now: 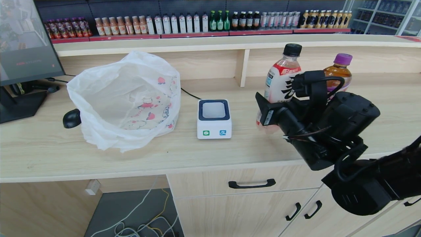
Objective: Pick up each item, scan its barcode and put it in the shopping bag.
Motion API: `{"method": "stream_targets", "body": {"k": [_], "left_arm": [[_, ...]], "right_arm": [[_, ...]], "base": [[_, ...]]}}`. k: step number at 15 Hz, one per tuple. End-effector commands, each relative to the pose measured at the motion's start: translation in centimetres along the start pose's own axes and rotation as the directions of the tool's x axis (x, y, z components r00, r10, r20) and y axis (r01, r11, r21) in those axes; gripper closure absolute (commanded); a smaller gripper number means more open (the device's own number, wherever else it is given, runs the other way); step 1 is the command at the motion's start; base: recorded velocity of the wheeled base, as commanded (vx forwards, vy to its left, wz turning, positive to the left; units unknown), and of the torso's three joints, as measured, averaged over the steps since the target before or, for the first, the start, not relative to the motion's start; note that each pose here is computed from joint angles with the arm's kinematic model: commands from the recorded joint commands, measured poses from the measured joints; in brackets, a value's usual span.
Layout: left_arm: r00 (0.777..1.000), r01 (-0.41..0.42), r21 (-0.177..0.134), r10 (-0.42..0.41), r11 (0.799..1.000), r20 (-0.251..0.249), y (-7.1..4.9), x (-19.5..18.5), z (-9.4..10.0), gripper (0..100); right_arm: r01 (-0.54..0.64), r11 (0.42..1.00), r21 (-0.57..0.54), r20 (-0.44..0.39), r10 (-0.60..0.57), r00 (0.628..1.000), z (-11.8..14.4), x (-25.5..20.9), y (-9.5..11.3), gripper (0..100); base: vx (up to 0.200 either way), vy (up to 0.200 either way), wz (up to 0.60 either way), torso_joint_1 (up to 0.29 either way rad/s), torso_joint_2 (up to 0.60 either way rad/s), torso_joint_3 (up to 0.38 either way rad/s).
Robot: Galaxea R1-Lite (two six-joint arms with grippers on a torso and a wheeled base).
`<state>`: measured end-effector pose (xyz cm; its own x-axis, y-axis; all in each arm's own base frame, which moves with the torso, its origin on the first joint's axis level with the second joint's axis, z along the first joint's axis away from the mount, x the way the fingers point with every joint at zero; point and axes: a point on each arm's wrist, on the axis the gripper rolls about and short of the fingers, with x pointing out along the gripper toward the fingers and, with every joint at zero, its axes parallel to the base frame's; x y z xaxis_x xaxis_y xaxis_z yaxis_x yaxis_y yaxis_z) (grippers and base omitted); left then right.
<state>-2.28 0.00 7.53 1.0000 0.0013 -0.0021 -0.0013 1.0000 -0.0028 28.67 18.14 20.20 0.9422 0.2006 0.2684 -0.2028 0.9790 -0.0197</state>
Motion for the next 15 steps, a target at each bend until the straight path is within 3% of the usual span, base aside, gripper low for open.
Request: {"method": "stream_targets", "body": {"k": [1,11,15], "left_arm": [[1.000,0.000,0.000,0.000,1.000,0.001,0.0,0.0,0.0,0],[1.000,0.000,0.000,0.000,1.000,0.001,0.0,0.0,0.0,0],[1.000,0.000,0.000,0.000,1.000,0.001,0.0,0.0,0.0,0]], "right_arm": [[-0.009,1.000,0.008,0.018,0.009,1.000,1.8,-2.1,-0.7,100],[-0.122,0.992,-0.007,-0.036,0.122,0.992,3.1,-11.5,-3.9,100],[-0.161,0.987,0.012,-0.020,0.161,0.987,3.7,-12.9,-3.7,100]], "base": [[0.000,0.000,0.00,0.000,0.00,0.000],[0.000,0.000,0.00,0.000,0.00,0.000],[0.000,0.000,0.00,0.000,0.00,0.000]]}}
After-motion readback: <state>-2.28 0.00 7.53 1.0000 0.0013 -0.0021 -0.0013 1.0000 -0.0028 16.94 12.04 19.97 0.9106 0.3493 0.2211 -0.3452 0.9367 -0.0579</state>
